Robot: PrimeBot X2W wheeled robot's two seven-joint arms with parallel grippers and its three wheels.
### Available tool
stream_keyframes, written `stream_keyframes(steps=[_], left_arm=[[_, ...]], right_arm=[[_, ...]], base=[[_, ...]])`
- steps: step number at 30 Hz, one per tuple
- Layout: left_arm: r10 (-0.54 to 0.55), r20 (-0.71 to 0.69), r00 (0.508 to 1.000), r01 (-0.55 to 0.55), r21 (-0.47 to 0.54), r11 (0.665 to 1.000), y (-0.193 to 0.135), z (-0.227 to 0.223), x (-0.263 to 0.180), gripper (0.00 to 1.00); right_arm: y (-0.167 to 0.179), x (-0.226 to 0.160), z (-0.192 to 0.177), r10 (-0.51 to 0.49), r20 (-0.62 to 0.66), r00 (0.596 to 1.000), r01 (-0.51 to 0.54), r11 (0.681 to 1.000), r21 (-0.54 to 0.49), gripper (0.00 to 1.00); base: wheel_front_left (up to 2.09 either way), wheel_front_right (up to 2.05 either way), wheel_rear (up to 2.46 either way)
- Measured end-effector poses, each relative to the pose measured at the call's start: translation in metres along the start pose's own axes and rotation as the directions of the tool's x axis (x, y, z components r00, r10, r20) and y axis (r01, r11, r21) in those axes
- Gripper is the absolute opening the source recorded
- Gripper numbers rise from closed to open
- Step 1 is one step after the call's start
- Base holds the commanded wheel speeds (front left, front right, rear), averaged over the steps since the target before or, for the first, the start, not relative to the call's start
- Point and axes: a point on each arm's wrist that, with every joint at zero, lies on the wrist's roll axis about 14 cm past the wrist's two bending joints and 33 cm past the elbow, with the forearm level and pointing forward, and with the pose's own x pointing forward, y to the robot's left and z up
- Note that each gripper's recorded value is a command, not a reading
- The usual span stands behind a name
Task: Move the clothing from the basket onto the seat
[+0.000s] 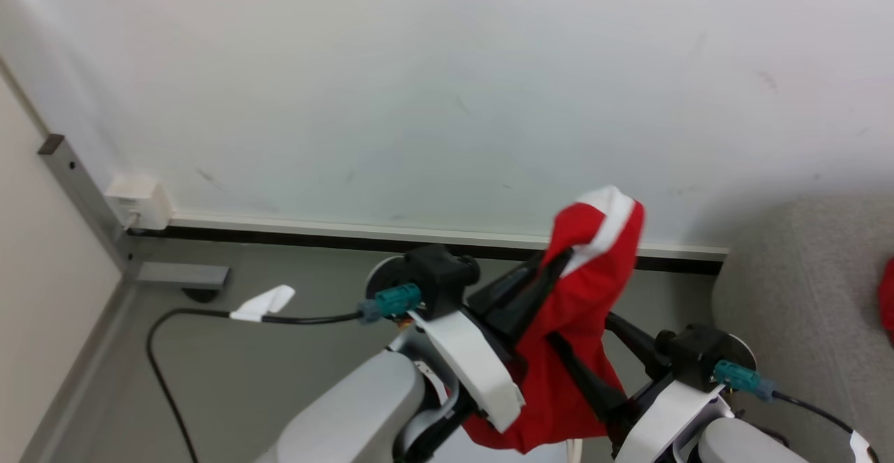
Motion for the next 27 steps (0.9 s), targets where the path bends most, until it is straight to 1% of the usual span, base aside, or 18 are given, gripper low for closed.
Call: stream_keyframes(steps=[4,11,12,13,14,15,16,21,27], left_arm=[[-0.015,-0.016,1.000,0.015,0.004,1.000,-0.008,-0.003,-0.006,0.00],[0.001,-0.027,1.000,-0.001,0.000,1.000,-0.008,-0.004,-0.017,0.00],[0.008,-0.029,1.000,-0.008,-0.001,1.000,-0.006,-0.004,-0.018,0.00],[0.014,-0.028,1.000,-0.014,-0.002,1.000,-0.004,-0.004,-0.019,0.00],[0.018,-0.029,0.999,-0.018,-0.001,1.000,-0.003,-0.003,-0.020,0.00],[0.021,-0.026,0.999,-0.021,0.001,1.000,-0.002,-0.003,-0.020,0.00],[0.025,-0.024,0.999,-0.025,0.002,1.000,0.000,-0.002,-0.021,0.00],[0.039,-0.025,0.999,-0.039,0.003,0.999,0.006,-0.003,-0.021,0.00],[0.064,-0.031,0.998,-0.063,0.007,0.998,0.015,-0.007,-0.021,0.00]], right_arm=[[0.006,0.010,0.003,0.044,-0.009,0.999,-0.044,0.999,-0.003,1.00],[0.033,0.025,-0.007,0.141,-0.054,0.989,-0.139,0.990,0.026,1.00],[0.037,0.026,-0.009,0.152,-0.063,0.986,-0.150,0.988,0.030,0.95],[0.039,0.027,-0.011,0.158,-0.069,0.985,-0.156,0.987,0.036,0.53],[0.040,0.028,-0.013,0.164,-0.077,0.983,-0.161,0.986,0.040,0.37],[0.041,0.028,-0.015,0.167,-0.085,0.982,-0.164,0.986,0.042,0.05],[0.041,0.028,-0.018,0.169,-0.092,0.981,-0.166,0.985,0.047,0.00],[0.039,0.032,-0.012,0.165,-0.079,0.983,-0.161,0.986,0.050,0.00],[0.023,0.031,0.000,0.117,-0.040,0.992,-0.115,0.992,0.049,0.00]], base=[[0.00,0.00,0.00],[0.00,0.00,0.00],[0.00,0.00,0.00],[0.00,0.00,0.00],[0.00,0.00,0.00],[0.00,0.00,0.00],[0.00,0.00,0.00],[0.00,0.00,0.00],[0.00,0.00,0.00]])
